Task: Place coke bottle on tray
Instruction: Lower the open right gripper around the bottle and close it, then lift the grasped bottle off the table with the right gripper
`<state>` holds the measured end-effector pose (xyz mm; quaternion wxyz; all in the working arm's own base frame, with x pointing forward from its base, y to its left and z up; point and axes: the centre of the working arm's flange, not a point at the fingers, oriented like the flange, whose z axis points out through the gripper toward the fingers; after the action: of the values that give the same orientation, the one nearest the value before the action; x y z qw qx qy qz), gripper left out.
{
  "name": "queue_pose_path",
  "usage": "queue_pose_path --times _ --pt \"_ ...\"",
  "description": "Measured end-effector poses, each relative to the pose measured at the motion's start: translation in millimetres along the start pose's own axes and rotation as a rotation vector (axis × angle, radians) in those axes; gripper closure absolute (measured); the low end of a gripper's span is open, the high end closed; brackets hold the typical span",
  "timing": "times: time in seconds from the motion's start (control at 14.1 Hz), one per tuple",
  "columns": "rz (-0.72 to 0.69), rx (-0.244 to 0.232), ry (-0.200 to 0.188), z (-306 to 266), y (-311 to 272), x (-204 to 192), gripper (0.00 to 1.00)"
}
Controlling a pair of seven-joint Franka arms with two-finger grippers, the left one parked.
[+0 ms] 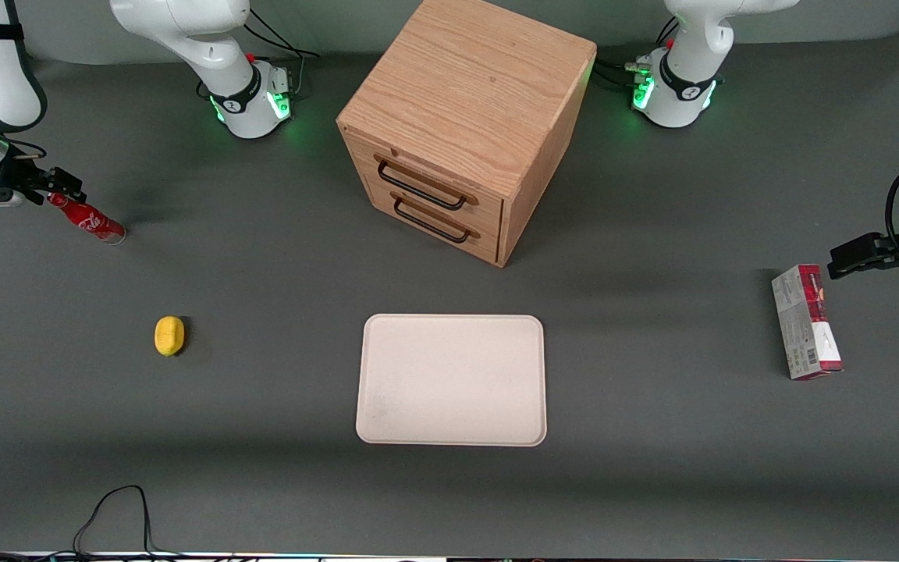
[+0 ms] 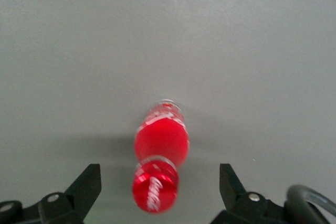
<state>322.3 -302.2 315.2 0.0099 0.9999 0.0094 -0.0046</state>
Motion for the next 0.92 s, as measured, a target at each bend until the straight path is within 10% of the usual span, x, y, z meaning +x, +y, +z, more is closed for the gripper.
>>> queue_pose_path --times 0.92 --pt "-0.018 -0.001 -0.014 6 1 1 0.04"
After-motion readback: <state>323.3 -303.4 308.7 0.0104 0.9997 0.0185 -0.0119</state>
